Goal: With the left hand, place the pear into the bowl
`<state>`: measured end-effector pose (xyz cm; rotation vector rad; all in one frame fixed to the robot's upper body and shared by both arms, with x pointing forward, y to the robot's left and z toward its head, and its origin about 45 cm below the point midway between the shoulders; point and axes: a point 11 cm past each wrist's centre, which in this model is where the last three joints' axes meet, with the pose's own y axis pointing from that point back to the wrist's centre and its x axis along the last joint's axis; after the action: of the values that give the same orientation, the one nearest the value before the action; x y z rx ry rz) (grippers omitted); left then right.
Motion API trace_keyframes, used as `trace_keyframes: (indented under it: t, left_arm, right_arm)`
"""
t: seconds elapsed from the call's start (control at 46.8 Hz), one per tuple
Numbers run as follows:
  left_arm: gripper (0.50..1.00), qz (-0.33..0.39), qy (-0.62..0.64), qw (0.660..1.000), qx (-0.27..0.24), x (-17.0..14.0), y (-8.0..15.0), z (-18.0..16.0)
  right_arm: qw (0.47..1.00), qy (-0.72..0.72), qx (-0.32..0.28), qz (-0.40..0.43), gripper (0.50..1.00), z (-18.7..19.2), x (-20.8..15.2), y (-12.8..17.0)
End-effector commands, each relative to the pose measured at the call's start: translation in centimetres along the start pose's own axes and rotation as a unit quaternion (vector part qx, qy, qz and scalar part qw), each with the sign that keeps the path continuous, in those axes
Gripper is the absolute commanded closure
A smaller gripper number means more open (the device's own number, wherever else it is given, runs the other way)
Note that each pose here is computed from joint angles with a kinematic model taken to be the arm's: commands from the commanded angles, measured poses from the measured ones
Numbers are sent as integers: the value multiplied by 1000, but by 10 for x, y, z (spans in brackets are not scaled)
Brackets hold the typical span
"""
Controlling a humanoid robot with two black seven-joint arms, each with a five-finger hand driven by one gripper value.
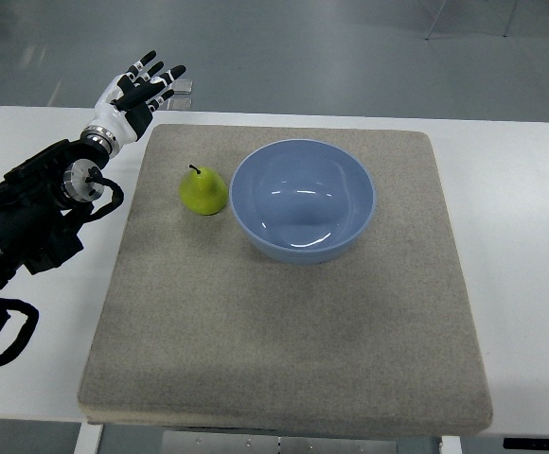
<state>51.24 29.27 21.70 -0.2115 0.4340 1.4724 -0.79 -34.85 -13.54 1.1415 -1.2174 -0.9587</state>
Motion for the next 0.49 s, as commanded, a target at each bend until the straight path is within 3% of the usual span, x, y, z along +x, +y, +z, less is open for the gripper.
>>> trace_keyframes:
  t: [0.0, 0.47]
  left_arm:
    - [508, 0, 0, 1000, -1, 0, 0, 1]
    - [510, -2, -10, 1000, 1, -2, -1, 3]
  right_arm:
    - [1000, 0, -1, 0, 574, 1, 0, 0]
    - [1000, 0, 0, 0, 574, 0, 0, 0]
